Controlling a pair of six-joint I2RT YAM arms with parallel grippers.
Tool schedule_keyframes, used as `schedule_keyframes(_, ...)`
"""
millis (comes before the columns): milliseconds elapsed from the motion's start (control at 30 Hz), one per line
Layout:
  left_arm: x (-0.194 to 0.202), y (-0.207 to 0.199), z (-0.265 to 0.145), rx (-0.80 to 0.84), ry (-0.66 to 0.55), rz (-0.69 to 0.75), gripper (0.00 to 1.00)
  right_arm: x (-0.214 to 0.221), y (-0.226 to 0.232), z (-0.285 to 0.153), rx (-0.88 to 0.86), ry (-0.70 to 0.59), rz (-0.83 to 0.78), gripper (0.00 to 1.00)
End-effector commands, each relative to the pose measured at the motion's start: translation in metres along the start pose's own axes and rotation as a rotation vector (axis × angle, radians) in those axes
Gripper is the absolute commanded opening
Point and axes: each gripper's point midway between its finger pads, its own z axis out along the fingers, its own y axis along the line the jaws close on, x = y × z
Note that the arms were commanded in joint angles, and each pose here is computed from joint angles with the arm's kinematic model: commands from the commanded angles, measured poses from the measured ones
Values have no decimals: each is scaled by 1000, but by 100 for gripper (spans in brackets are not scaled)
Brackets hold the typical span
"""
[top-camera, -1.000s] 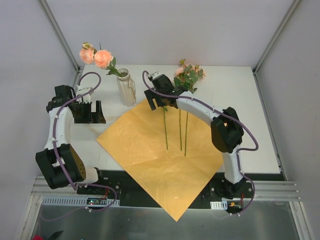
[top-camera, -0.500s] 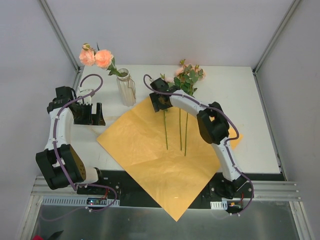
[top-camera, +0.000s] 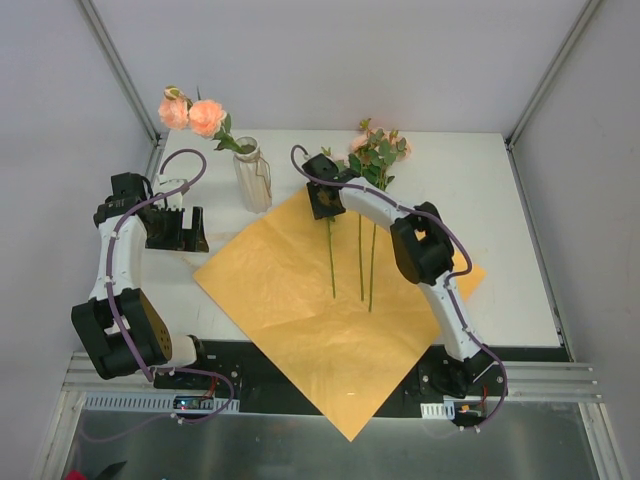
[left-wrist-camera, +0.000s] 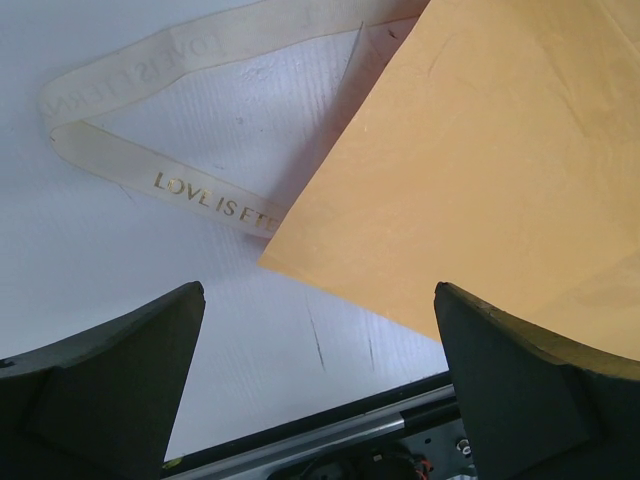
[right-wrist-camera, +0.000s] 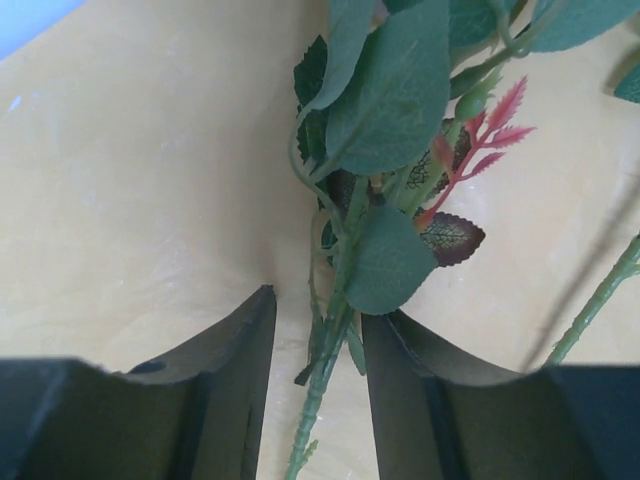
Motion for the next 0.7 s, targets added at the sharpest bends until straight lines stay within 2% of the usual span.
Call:
schedule_keyframes(0, -6, 4, -13, -28, -24, 32, 99, -11, 1, -3, 2, -21, 47, 39)
schedule_keyframes(100, -6, 2, -15, -23, -27, 37, 99, -15, 2, -7, 3, -36, 58, 23)
schedule_keyframes(133, -8, 2, -16, -22, -30, 46, 99, -19, 0, -12, 4, -46, 67, 14)
schedule_keyframes(300, -20, 3, -25, -32, -45, 72, 99, -42, -2, -46, -19, -145, 110, 1)
schedule_keyframes(500, -35, -2, -34, 18, -77, 11, 99, -121, 8, -146, -164, -425, 197, 1)
schedule_keyframes(667, -30, -6, -29, 68, -73, -57, 99, -201, 33, -268, -417, -779, 223, 1)
